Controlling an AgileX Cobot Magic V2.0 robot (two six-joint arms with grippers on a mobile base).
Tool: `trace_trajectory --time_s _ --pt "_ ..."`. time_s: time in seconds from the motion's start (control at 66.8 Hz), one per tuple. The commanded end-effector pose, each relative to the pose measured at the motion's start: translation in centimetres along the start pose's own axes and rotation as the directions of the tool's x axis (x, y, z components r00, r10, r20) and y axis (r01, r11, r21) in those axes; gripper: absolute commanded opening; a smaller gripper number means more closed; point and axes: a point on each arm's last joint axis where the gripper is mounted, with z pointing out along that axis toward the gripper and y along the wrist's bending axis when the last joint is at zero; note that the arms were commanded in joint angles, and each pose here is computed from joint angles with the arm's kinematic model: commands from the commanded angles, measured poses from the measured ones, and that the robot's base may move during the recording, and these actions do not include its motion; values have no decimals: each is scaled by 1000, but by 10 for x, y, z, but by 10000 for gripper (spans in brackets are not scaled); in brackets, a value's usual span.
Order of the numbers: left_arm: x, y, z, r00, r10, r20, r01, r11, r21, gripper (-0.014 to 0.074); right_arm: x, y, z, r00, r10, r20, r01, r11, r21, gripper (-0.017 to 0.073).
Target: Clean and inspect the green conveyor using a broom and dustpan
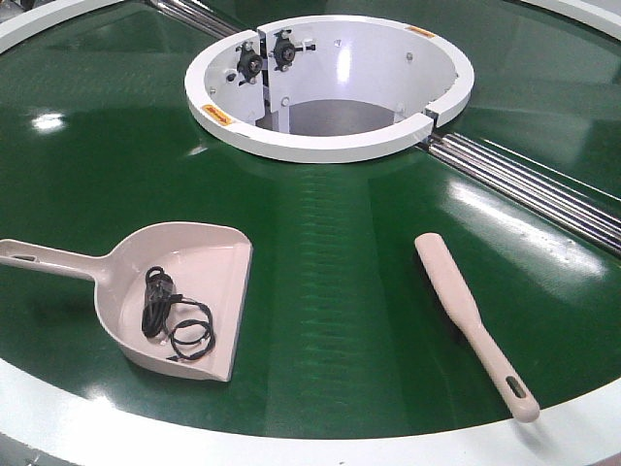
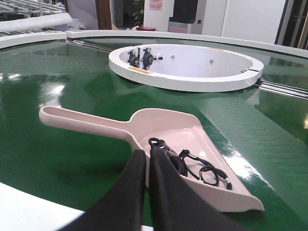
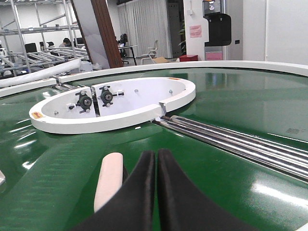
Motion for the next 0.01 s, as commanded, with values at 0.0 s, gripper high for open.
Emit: trace_trajectory --time_s 0.0 --pt "-4 -1 -1 997 -10 80 9 1000 7 -6 -7 1 -1 996 -17 87 18 1000 -4 -8"
